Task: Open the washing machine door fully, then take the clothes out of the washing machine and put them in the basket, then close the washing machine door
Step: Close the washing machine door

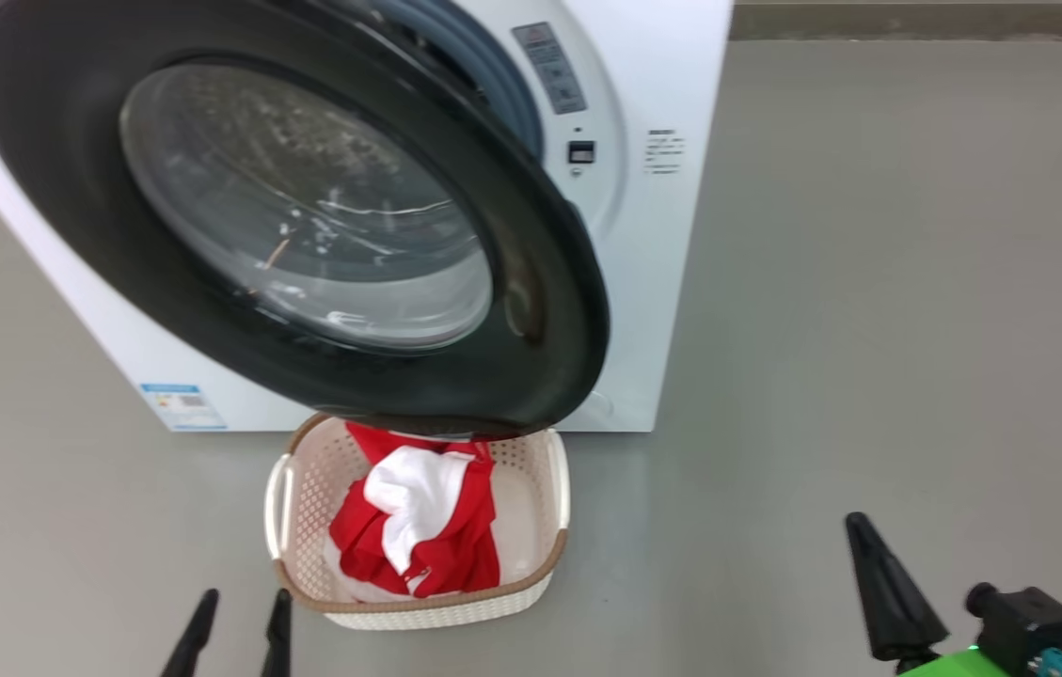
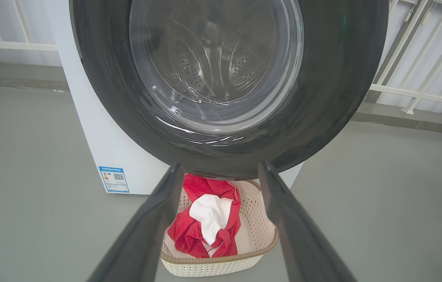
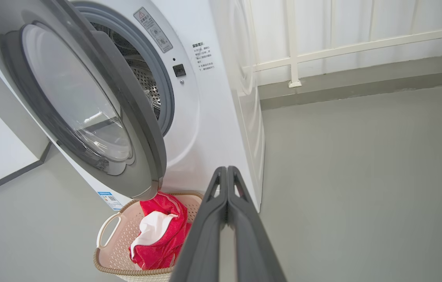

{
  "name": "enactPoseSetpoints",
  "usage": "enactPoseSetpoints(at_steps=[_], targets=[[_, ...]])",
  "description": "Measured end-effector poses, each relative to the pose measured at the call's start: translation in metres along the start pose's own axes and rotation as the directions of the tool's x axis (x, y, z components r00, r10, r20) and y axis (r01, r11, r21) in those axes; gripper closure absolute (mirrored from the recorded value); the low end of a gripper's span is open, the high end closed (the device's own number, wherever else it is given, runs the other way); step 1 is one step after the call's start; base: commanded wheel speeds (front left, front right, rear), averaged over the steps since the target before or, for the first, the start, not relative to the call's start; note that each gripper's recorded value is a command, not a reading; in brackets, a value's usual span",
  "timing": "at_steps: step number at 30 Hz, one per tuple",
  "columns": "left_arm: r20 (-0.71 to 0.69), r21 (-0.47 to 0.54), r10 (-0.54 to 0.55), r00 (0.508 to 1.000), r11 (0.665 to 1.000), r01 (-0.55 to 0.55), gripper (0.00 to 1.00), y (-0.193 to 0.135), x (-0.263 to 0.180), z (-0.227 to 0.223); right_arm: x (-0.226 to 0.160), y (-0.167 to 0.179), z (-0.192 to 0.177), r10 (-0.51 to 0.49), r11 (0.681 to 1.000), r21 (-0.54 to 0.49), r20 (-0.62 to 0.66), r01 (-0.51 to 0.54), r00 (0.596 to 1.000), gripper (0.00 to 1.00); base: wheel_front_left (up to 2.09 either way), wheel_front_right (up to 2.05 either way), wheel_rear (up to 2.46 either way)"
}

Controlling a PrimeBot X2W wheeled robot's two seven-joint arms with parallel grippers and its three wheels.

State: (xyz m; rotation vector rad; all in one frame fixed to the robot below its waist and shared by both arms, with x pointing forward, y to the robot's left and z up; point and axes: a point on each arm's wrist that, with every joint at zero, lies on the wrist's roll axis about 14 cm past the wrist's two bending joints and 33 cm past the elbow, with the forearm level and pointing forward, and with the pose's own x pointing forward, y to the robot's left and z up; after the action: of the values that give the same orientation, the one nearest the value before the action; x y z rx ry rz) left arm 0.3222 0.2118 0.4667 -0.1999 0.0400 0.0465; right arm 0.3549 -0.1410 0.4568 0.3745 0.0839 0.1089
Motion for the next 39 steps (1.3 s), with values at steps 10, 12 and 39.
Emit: enactPoseSetpoints(at_steps=[10, 12, 39], targets=[[0.001, -0.033, 0.071, 0.998, 0.997, -0.071, 0.0, 0.013, -0.016, -0.002, 0.035, 0.082, -0.011, 0.248, 0.969, 0.024, -0.033, -0.247, 0.968, 1.0, 0.0, 0.0, 0.0], [0.007, -0.036, 0.085, 0.996, 0.996, -0.084, 0.0, 0.016, -0.017, 0.0, 0.042, 0.093, -0.01, 0.28, 0.96, 0.028, -0.031, -0.279, 0.96, 1.0, 0.0, 0.0, 0.0], [-0.019, -0.081, 0.146, 0.989, 0.986, -0.147, 0.0, 0.028, 0.019, -0.004, 0.164, 0.165, 0.001, 0.452, 0.891, 0.013, 0.048, -0.453, 0.891, 1.0, 0.0, 0.0, 0.0]])
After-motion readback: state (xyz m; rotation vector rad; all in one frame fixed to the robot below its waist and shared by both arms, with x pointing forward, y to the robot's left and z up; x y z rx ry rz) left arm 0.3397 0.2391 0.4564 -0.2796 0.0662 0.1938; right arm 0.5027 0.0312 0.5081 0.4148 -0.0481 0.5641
